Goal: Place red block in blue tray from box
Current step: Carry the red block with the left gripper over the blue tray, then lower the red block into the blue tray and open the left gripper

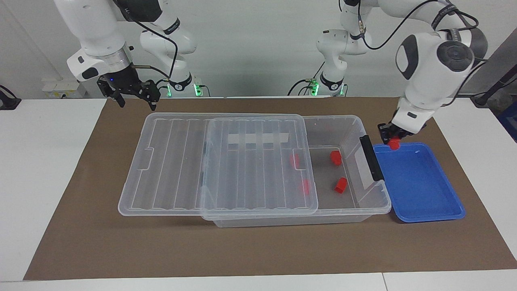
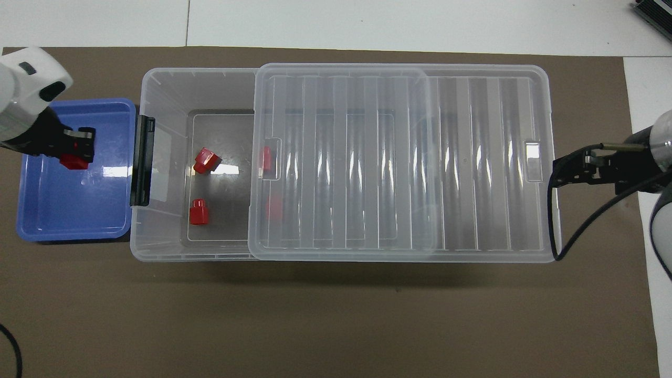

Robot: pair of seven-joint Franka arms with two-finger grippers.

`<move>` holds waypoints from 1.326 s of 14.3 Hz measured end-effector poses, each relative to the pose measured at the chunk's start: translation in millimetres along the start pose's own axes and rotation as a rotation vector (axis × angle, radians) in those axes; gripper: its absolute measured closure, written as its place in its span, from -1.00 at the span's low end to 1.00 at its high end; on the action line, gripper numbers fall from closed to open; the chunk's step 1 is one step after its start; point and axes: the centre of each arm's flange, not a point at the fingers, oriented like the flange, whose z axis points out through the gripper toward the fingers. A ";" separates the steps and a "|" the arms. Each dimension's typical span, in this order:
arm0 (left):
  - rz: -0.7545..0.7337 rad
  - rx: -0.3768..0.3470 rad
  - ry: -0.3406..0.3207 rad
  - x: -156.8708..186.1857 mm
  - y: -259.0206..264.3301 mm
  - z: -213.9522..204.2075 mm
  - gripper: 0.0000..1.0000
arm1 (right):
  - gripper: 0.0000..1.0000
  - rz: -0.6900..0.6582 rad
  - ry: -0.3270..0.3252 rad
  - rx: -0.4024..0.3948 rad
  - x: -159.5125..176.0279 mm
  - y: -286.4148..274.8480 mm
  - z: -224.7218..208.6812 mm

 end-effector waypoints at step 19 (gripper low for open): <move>0.076 -0.001 0.220 -0.9 -63.5 231.5 0.31 | -0.98 0.038 0.134 0.034 36.8 15.6 22.8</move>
